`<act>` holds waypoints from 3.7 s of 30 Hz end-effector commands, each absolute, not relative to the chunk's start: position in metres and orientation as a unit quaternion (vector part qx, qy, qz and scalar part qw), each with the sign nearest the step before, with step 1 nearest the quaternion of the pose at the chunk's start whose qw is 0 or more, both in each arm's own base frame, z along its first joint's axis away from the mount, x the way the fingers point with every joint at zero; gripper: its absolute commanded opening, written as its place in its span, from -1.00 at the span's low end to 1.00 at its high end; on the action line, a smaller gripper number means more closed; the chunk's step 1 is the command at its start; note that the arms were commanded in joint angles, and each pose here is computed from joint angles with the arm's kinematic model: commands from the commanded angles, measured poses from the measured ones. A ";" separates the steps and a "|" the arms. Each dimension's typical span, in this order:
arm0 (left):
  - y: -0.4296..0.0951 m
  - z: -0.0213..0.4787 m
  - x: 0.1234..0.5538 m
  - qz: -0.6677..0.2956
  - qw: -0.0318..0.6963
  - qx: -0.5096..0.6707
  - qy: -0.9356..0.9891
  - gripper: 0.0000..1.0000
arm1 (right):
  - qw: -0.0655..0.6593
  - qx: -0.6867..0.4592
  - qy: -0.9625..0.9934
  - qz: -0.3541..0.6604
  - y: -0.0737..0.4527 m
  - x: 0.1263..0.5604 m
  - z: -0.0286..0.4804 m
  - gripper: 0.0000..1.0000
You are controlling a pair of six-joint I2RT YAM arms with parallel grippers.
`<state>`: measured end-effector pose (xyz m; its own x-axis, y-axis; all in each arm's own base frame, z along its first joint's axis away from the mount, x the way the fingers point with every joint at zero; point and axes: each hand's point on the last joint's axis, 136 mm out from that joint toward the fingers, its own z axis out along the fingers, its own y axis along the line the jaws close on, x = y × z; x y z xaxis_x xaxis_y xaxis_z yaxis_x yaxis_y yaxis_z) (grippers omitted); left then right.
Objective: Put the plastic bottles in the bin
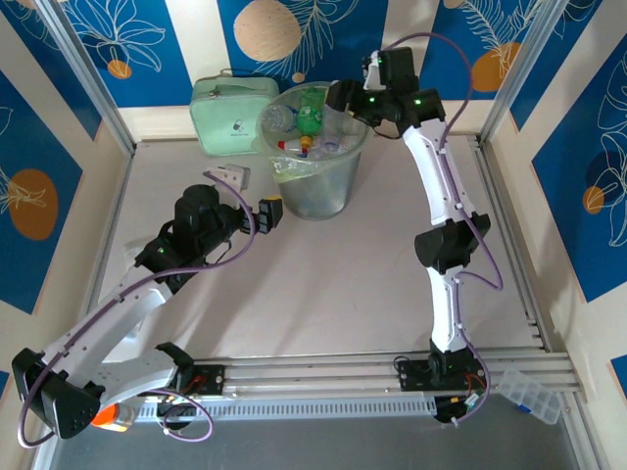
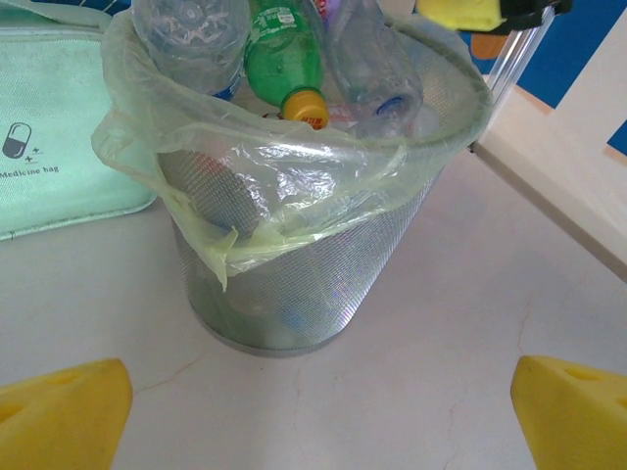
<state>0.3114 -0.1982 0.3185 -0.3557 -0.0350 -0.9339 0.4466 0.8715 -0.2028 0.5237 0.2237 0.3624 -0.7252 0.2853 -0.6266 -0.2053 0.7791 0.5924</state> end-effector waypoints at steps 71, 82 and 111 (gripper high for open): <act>-0.047 0.166 0.313 0.143 0.621 0.066 0.768 0.99 | 0.655 -0.019 0.755 0.016 0.036 0.340 0.208 0.98; -0.017 0.143 0.327 0.126 0.658 -0.004 0.743 0.99 | 0.577 0.001 0.816 0.044 0.021 0.354 0.124 0.98; -0.011 0.091 0.397 0.044 0.580 0.015 0.813 0.99 | 0.552 -0.021 0.828 0.099 0.031 0.397 0.094 0.98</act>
<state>0.3923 -0.0092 0.0862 -0.3335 0.1117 -0.9361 -0.0395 0.9904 0.1323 0.3987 0.0271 0.0970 -0.3785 0.0907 -0.9211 -0.1239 0.9813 0.1475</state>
